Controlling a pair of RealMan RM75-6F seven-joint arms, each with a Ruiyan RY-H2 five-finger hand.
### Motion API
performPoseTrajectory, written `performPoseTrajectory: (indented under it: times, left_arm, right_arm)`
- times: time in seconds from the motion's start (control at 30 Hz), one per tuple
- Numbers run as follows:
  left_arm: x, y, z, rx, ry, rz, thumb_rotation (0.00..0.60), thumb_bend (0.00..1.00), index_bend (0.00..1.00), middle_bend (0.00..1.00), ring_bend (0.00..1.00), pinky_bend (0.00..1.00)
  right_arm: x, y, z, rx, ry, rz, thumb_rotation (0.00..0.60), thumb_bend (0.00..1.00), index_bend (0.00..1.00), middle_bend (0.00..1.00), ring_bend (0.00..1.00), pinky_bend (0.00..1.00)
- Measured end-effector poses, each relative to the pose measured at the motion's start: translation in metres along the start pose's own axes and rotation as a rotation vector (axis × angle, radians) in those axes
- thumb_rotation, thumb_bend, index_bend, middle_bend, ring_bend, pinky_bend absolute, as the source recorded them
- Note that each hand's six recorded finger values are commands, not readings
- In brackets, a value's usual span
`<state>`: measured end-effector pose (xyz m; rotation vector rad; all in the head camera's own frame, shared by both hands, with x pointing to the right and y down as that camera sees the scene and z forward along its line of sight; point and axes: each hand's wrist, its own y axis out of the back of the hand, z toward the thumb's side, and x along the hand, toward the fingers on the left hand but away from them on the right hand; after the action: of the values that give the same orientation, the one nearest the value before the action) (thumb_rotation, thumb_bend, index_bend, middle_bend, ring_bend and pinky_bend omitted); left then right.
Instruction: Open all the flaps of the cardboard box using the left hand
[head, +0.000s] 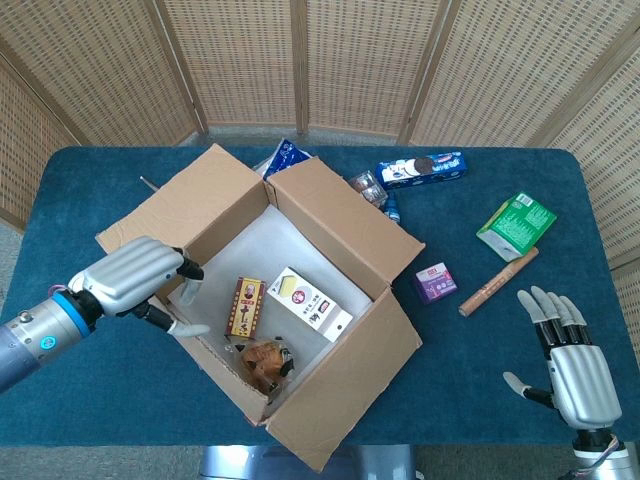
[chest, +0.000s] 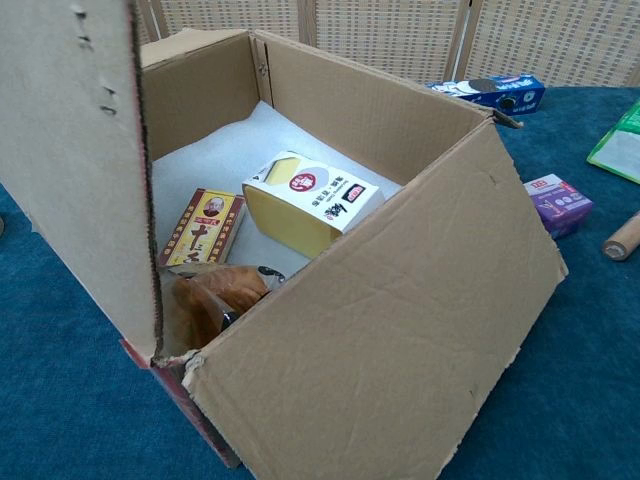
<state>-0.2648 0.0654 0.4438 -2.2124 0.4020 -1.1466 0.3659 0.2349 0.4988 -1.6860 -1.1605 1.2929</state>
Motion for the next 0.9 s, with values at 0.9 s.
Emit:
performPoseTrajectory:
  times: [0.9]
  left_arm:
    - [-0.057, -0.031, -0.043, 0.047, 0.059, -0.08, 0.284, 0.0, 0.66, 0.61, 0.47, 0.64]
  right_arm:
    - [0.001, 0.002, 0.001, -0.006, 0.002, -0.003, 0.6, 0.0, 0.0, 0.0, 0.0, 0.0]
